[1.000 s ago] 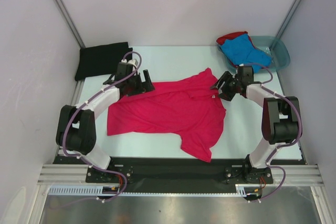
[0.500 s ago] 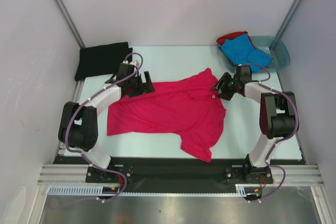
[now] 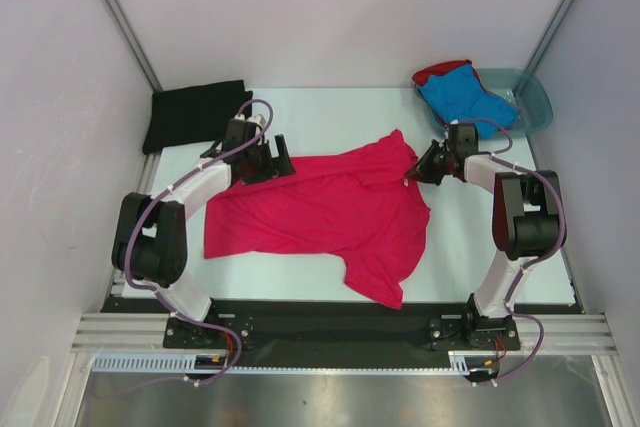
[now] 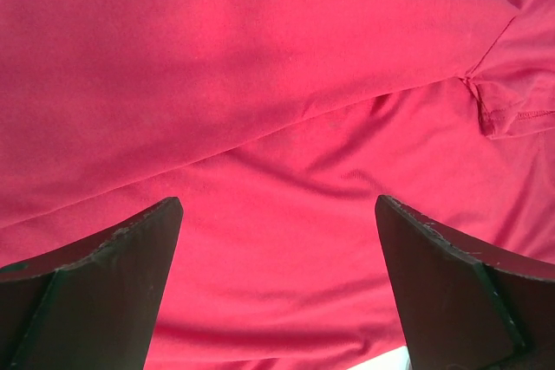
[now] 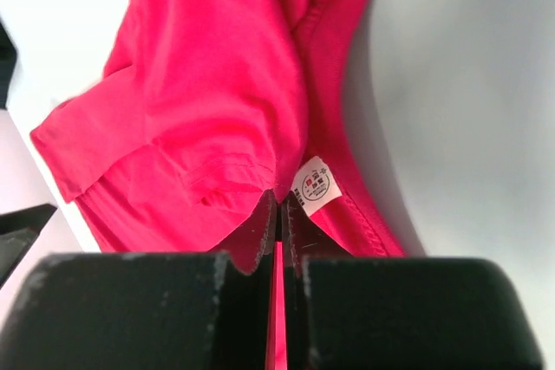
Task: Fold and stack the t-shirts
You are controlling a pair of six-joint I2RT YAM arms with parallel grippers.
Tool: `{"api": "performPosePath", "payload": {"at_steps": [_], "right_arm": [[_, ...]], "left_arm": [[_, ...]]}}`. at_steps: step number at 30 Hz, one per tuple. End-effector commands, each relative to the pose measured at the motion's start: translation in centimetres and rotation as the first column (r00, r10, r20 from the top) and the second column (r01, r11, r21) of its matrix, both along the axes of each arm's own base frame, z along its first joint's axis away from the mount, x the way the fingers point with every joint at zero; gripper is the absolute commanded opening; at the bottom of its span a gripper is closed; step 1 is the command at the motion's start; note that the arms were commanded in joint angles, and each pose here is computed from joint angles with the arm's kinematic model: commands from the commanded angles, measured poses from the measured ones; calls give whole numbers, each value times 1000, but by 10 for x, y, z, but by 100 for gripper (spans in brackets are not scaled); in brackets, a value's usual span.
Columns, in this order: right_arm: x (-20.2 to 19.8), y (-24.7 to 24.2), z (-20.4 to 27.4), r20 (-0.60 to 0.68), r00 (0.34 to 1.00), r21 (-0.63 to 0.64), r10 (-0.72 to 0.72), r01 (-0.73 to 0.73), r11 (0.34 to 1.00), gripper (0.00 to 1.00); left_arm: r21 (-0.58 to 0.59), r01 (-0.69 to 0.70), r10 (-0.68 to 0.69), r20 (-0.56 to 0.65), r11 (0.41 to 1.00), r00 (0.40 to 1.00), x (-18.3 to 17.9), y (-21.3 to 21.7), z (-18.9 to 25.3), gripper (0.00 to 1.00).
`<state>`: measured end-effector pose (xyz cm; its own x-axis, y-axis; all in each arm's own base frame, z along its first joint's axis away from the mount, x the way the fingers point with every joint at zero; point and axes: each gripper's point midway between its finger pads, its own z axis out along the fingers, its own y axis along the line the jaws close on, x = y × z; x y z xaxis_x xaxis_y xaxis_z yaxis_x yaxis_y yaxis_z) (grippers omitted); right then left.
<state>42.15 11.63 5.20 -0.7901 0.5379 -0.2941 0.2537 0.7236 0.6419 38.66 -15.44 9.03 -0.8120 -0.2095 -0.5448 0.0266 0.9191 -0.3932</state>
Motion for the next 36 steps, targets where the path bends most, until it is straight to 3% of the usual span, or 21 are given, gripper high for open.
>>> {"api": "performPosePath", "payload": {"at_steps": [1, 9, 20, 24, 33, 36], "right_arm": [[11, 6, 52, 173, 984, 19, 47, -51, 999, 0], [1, 11, 98, 254, 962, 6, 102, -107, 994, 0], [-32, 34, 80, 117, 979, -116, 168, -154, 981, 0], [-54, 29, 65, 59, 990, -207, 131, -116, 971, 0], [-79, -14, 52, 59, 998, -374, -30, 50, 926, 0], [-79, -16, 40, 37, 999, -399, -17, 31, 916, 13]], "left_arm": [[-14, 24, -23, 54, 1000, 998, 10, -7, 16, 100], [-34, 35, -34, 51, 999, 998, 5, -11, 16, 100], [-34, 54, -53, 45, 998, 998, -1, -12, 16, 100], [-32, 57, -56, 42, 998, 998, -3, -12, 16, 100], [-35, 70, -69, 33, 997, 997, -5, -13, 15, 100], [-36, 72, -71, 35, 997, 997, -4, -13, 15, 100]]}}
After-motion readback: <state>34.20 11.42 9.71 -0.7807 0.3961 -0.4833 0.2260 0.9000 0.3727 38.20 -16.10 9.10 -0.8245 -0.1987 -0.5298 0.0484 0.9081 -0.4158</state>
